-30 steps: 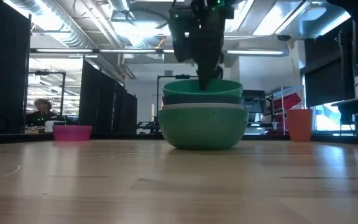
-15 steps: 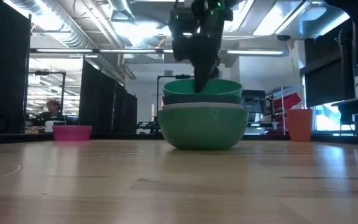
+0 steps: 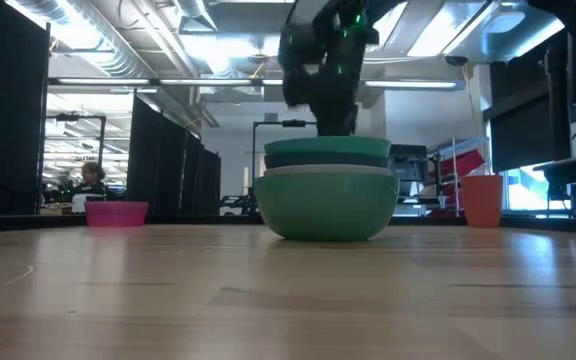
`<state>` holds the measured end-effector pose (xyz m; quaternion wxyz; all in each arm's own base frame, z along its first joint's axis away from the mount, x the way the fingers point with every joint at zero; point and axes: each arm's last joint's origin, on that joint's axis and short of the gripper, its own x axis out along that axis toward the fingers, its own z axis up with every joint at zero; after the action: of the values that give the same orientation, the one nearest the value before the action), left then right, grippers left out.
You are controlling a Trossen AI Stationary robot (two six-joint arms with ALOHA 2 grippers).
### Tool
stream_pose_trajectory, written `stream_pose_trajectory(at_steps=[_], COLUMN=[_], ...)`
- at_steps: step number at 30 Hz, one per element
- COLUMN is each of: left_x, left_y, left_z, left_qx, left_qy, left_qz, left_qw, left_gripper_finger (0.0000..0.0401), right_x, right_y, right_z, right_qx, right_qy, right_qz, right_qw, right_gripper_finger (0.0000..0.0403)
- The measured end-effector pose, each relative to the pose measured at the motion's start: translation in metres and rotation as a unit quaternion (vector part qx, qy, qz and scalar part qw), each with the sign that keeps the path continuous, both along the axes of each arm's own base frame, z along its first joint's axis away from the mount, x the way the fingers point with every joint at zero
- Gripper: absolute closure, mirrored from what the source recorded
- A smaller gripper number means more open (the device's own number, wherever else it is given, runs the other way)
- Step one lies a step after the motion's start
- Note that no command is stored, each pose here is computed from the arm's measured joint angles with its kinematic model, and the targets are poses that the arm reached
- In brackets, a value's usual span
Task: Nest bowls inside each other
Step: Stack the green bowl on top of the blue bowl, then stack the pink bowl on top of the green bowl
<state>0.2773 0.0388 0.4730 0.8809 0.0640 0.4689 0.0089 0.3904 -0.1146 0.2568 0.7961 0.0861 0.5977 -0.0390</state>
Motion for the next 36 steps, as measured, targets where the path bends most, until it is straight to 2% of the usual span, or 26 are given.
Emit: stream_pose_trajectory(at_steps=[6, 13, 16, 19, 24, 27, 30, 36], left_x=[0.01, 0.013, 0.01, -0.004, -0.035, -0.05, -0.061, -0.082], left_y=[0.026, 0.063, 0.087, 0.116, 0.161, 0.183, 0.201, 0.215], left_z=[-0.032, -0.08, -0.114, -0.152, -0.185, -0.191, -0.196, -0.222], left_qx=[-0.007, -0.015, -0.029, -0.058, -0.105, -0.122, -0.129, -0.135], left_qy=[0.061, 0.142, 0.186, 0.229, 0.226, 0.198, 0.164, 0.188], left_qz=[0.08, 0.188, 0.238, 0.311, 0.458, 0.529, 0.572, 0.599], left_qw=[0.995, 0.972, 0.953, 0.921, 0.853, 0.816, 0.793, 0.767], left_gripper_finger=[0.0251, 0.0251, 0.0251, 0.0251, 0.0251, 0.0251, 0.0252, 0.0261], right_x=[-0.038, -0.106, -0.158, -0.22, -0.309, -0.35, -0.379, -0.397], right_y=[0.022, 0.05, 0.072, 0.095, 0.108, 0.106, 0.102, 0.1], right_z=[0.085, 0.17, 0.212, 0.243, 0.261, 0.257, 0.249, 0.245], right_qx=[-0.045, -0.08, -0.119, -0.149, -0.142, -0.14, -0.146, -0.146], right_qy=[-0.101, -0.224, -0.307, -0.384, -0.462, -0.466, -0.456, -0.46], right_qz=[-0.027, -0.065, -0.086, -0.101, -0.138, -0.145, -0.149, -0.152], right_qw=[0.994, 0.969, 0.94, 0.906, 0.864, 0.862, 0.865, 0.863], right_gripper_finger=[0.0178, 0.0178, 0.0178, 0.0178, 0.0178, 0.0178, 0.0178, 0.0178])
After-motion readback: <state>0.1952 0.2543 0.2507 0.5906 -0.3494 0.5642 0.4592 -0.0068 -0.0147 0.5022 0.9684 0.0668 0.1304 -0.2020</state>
